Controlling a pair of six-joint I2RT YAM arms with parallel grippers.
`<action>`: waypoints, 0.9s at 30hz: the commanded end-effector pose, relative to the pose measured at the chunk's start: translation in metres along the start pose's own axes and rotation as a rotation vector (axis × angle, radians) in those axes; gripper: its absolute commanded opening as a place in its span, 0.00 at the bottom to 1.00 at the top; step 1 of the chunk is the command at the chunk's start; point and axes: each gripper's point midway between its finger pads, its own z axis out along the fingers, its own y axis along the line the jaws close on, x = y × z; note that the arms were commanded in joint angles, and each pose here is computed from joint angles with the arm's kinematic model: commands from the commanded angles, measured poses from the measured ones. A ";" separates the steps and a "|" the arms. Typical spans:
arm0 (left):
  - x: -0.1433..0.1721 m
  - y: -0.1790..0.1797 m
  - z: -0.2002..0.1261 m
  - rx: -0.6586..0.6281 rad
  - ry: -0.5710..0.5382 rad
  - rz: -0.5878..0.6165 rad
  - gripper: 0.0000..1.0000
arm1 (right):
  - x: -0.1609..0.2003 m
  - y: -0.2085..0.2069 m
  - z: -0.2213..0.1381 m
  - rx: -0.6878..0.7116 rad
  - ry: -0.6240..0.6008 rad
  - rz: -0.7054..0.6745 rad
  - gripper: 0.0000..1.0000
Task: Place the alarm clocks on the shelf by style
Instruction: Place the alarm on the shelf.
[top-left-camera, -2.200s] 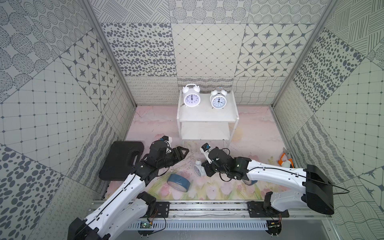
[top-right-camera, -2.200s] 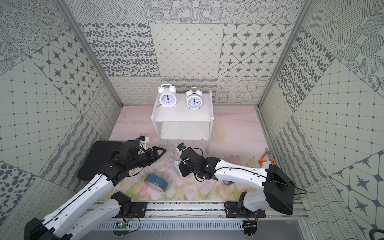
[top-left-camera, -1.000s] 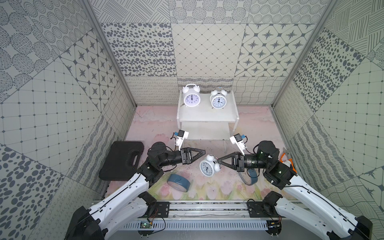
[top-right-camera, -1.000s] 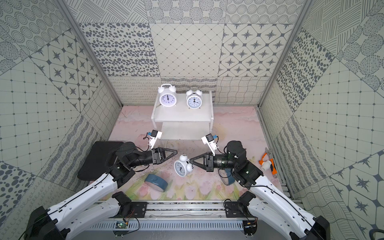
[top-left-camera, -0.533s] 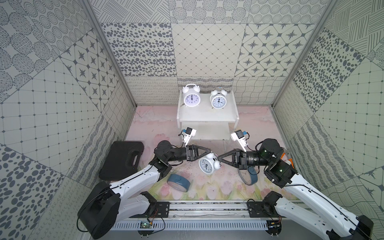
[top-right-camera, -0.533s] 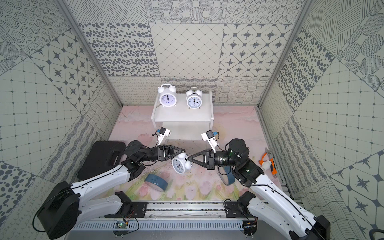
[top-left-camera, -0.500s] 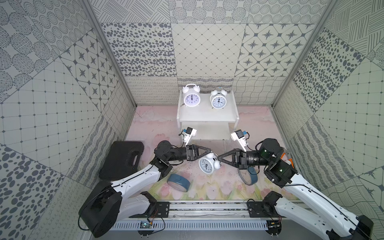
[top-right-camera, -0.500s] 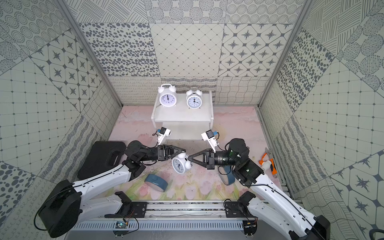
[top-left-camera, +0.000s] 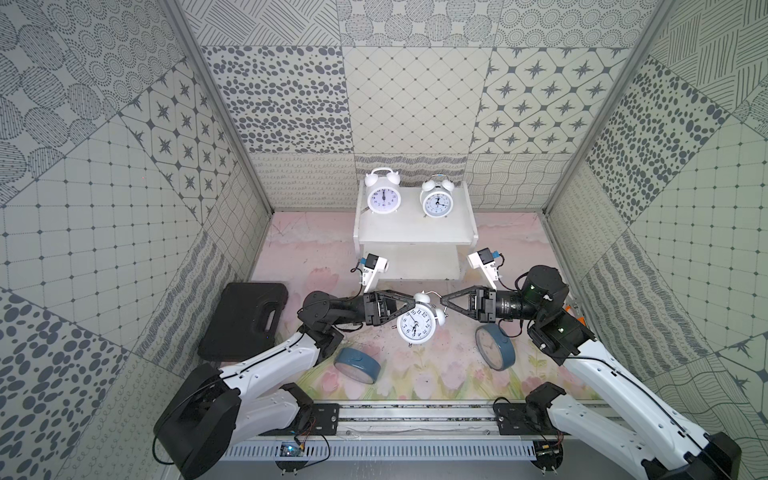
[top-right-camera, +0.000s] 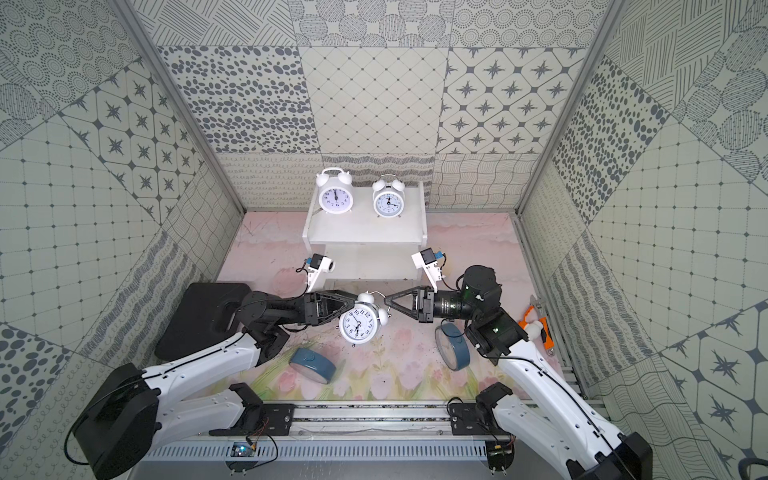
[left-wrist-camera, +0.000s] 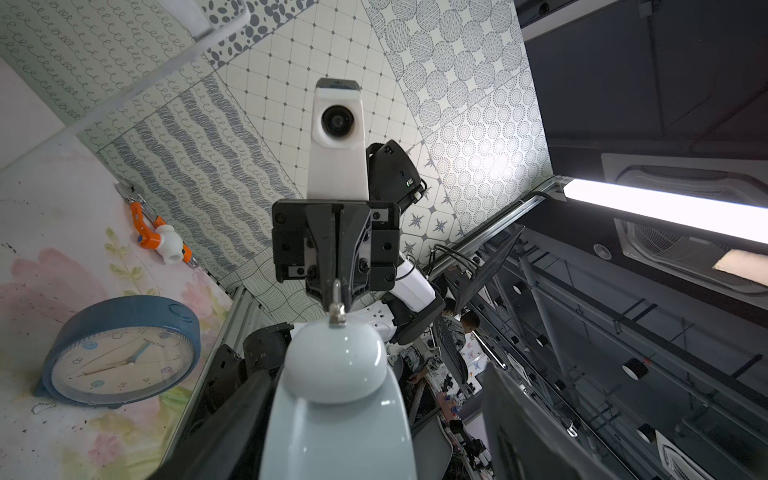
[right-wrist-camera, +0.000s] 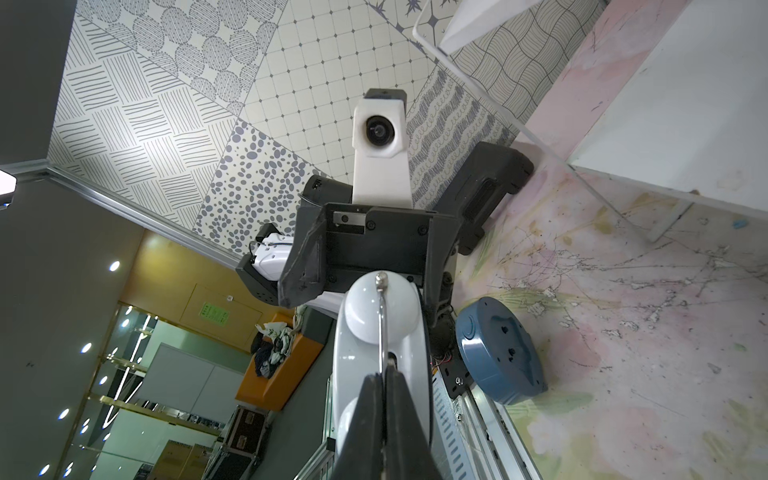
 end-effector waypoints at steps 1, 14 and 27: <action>0.010 -0.014 0.000 0.045 0.055 0.049 0.79 | -0.023 0.016 -0.003 -0.016 -0.059 -0.079 0.00; 0.024 0.011 -0.007 -0.112 0.100 0.034 0.63 | -0.023 0.012 -0.005 0.034 -0.040 -0.101 0.00; 0.014 0.016 -0.007 -0.152 0.044 0.053 0.42 | -0.023 0.017 -0.008 0.042 -0.058 -0.119 0.00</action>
